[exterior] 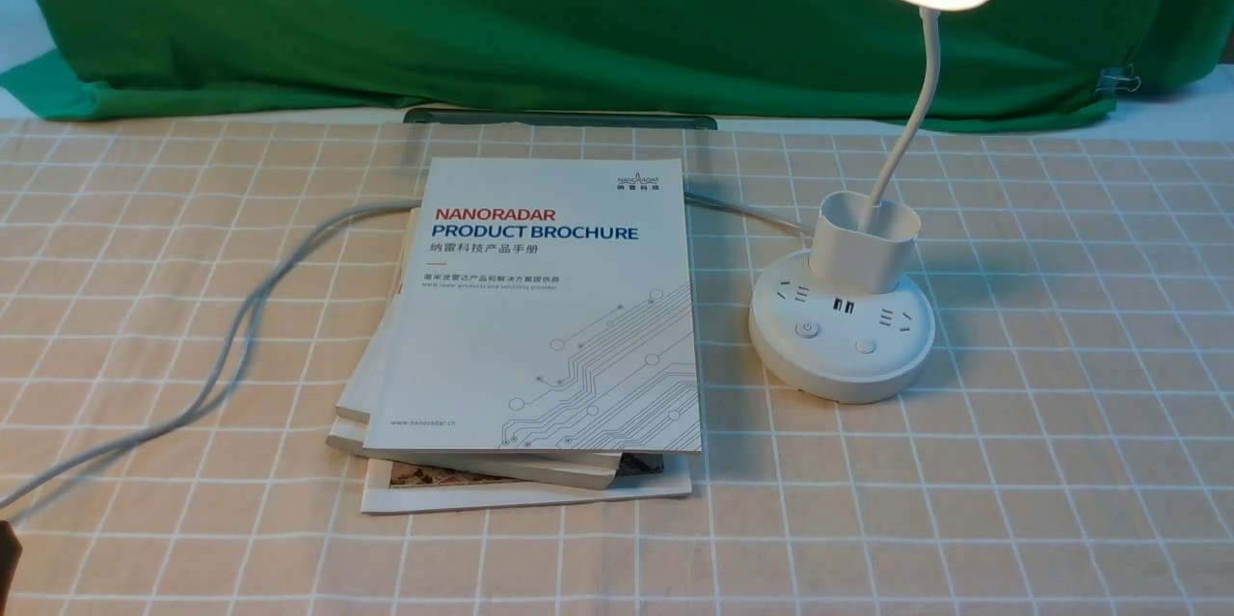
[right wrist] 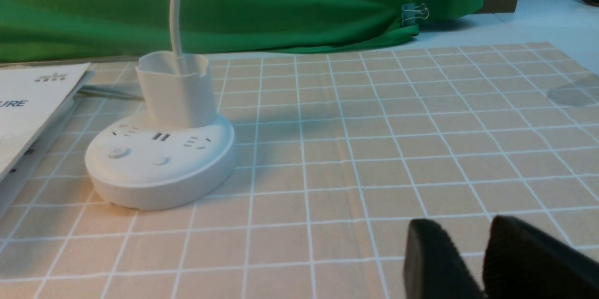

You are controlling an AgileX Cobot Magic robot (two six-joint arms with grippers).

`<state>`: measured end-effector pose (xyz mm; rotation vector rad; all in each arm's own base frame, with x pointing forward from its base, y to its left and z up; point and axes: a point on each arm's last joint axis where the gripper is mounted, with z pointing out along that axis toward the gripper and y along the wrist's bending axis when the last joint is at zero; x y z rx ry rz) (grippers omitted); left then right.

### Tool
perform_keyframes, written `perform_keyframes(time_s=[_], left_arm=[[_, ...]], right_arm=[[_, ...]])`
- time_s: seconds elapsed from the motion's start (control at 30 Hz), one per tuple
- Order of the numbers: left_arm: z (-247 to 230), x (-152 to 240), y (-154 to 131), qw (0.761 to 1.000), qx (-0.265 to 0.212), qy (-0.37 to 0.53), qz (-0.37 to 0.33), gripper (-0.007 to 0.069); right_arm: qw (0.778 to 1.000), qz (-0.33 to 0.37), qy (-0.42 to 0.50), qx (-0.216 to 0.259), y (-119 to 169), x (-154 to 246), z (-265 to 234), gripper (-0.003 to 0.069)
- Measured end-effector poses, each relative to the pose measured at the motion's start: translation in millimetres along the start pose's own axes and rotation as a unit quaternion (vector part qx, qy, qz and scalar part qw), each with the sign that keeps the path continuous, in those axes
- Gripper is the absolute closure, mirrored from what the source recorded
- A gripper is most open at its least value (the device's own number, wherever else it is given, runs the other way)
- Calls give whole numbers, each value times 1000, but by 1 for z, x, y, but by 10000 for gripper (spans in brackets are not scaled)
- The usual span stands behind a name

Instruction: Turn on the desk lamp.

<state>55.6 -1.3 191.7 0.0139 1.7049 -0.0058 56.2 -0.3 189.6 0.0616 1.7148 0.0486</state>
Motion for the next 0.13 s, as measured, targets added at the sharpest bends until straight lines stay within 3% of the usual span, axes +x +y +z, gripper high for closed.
perform_keyframes(time_s=[0.13], left_arm=[[0,0,0,1000,0,0,0,604]], right_arm=[[1000,0,0,0,0,0,0,421]])
